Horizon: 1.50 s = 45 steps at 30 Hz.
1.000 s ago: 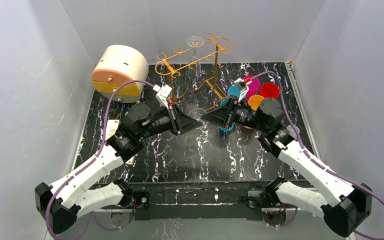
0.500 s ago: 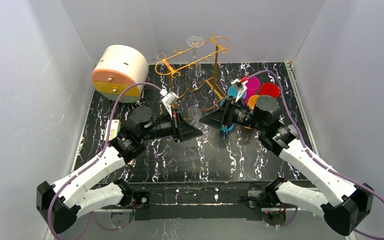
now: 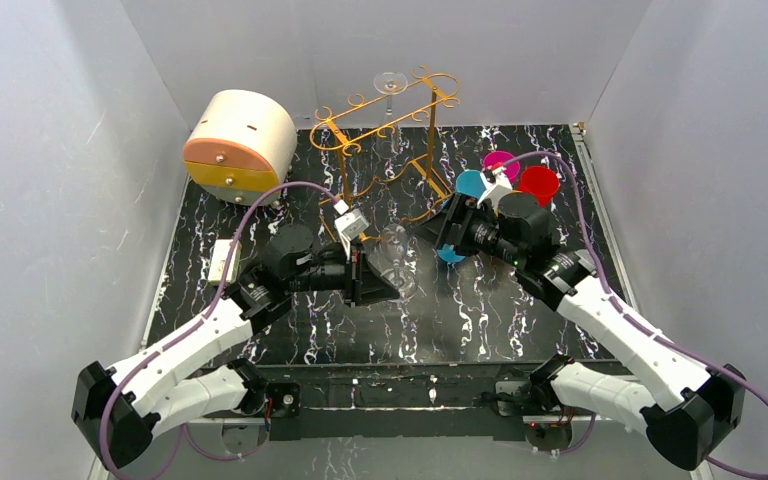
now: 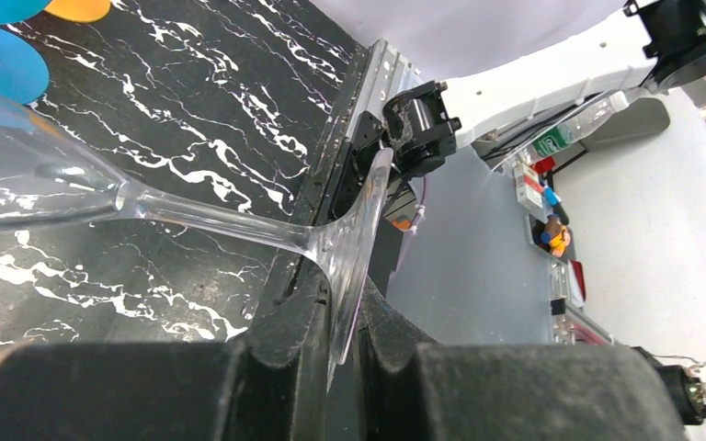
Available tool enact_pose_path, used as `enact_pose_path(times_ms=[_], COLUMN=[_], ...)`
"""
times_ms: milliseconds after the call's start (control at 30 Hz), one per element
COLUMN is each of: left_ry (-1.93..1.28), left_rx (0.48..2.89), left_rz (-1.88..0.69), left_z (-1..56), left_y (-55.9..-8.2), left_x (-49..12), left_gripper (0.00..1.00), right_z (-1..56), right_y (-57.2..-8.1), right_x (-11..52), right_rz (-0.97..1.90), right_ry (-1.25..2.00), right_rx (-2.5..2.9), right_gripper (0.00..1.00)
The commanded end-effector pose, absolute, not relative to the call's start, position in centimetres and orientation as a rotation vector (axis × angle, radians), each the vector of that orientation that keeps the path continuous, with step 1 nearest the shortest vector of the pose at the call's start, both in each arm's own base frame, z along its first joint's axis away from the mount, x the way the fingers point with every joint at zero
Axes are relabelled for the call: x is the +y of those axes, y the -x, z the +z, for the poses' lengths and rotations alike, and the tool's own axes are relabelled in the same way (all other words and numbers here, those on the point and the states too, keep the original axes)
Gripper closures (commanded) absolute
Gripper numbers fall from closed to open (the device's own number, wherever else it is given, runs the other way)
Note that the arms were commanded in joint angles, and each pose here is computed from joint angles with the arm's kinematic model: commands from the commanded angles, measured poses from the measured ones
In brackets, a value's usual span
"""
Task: Take the wine glass off the wine glass rack
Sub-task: Place the wine glass at the center of the board.
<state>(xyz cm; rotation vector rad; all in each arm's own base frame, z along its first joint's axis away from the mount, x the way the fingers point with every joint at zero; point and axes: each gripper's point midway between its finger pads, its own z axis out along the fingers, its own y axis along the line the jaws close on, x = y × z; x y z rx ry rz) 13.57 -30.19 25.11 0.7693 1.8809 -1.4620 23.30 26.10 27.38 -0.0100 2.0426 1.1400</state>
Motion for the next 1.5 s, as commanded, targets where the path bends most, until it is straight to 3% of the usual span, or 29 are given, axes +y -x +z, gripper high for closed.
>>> enact_pose_path(times_ms=[0, 167, 333, 567, 733, 1033, 1333, 1467], left_ry=[-0.866, -0.950, -1.152, -1.278, -1.468, -1.602, -1.658, -1.662], left_rx=[1.734, 1.725, 1.572, 1.524, 1.349, 1.196, 1.132, 1.158], left_rz=[-1.430, -1.346, -1.413, -1.189, -1.130, -1.216, -1.218, -1.177], left_z=[26.3, 25.2, 25.3, 22.9, 22.8, 23.7, 24.6, 23.8], left_y=[-12.7, -12.4, -10.1, -10.9, -9.8, -8.2, -7.8, -8.4], left_x=[-29.5, -28.6, -28.7, -27.1, -26.6, -27.0, -27.0, -27.0], left_gripper=[1.00, 1.00, 1.00, 1.00, 1.00, 1.00, 1.00, 1.00], right_z=[28.7, 30.5, 30.6, 31.6, 32.5, 32.6, 30.9, 31.3], right_y=[-24.6, -24.4, -24.7, -25.0, -25.3, -23.2, -24.9, -23.8], right_x=[25.4, 25.4, 25.0, 24.0, 22.7, 23.9, 23.9, 23.9], right_rz=[1.051, 0.963, 0.912, 1.257, 1.406, 1.761, 1.716, 1.900], right_ry=[0.042, 0.305, 0.457, 0.489, 0.442, 0.443, 0.328, 0.440], right_rx=[2.012, 1.993, 2.063, 2.069, 2.071, 2.119, 2.192, 2.187], right_gripper=[0.12, 0.02, 0.01, 0.01, 0.01, 0.01, 0.02, 0.02])
